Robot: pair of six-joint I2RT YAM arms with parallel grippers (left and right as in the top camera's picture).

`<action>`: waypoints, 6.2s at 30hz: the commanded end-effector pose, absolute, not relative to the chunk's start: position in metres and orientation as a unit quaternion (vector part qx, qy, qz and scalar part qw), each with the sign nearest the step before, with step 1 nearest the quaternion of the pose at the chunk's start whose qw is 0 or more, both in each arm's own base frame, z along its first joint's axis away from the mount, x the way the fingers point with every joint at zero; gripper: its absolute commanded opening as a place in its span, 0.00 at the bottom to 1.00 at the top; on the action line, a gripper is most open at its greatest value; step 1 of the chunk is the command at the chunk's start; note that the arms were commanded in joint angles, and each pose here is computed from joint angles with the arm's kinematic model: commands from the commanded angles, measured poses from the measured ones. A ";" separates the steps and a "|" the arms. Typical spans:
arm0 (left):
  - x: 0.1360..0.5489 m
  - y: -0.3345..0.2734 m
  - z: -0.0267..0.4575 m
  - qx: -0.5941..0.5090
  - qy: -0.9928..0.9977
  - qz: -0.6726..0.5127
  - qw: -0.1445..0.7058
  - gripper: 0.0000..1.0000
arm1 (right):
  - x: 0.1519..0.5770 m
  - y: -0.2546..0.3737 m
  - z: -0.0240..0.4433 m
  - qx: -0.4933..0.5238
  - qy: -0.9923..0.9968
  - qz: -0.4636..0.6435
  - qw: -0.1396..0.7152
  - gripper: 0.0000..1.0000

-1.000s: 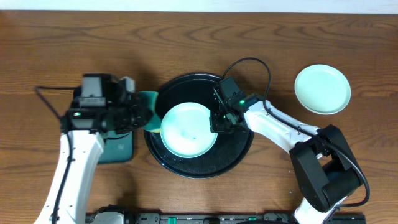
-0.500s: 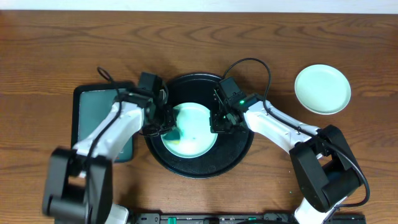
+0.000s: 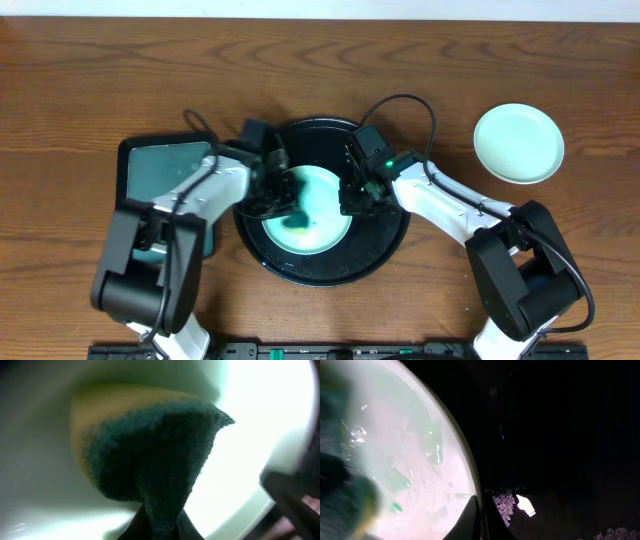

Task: Clean dirty plates on tray and stack at the side
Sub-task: 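Scrub the pale green plate with the sponge in the left gripper, then return the sponge to the basin with the left gripper and release, then lift the pale green plate rim with the right gripper off the tray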

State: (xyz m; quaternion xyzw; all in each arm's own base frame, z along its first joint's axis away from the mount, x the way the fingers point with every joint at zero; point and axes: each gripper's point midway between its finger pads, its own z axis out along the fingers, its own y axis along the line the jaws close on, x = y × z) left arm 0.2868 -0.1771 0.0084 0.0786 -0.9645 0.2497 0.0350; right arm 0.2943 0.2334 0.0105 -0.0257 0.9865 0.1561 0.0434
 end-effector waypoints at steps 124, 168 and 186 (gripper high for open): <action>0.276 -0.041 0.170 0.133 -0.946 0.215 -0.205 0.80 | 0.276 0.252 0.026 -0.018 0.965 0.260 -0.034 0.02; 0.266 -0.050 0.172 0.117 -0.950 0.214 -0.196 0.81 | 0.358 0.148 0.144 -0.135 0.944 0.133 0.272 0.02; 0.266 -0.044 0.169 0.123 -0.953 0.194 -0.198 0.81 | 0.328 0.149 0.217 -0.274 0.827 -0.289 0.396 0.01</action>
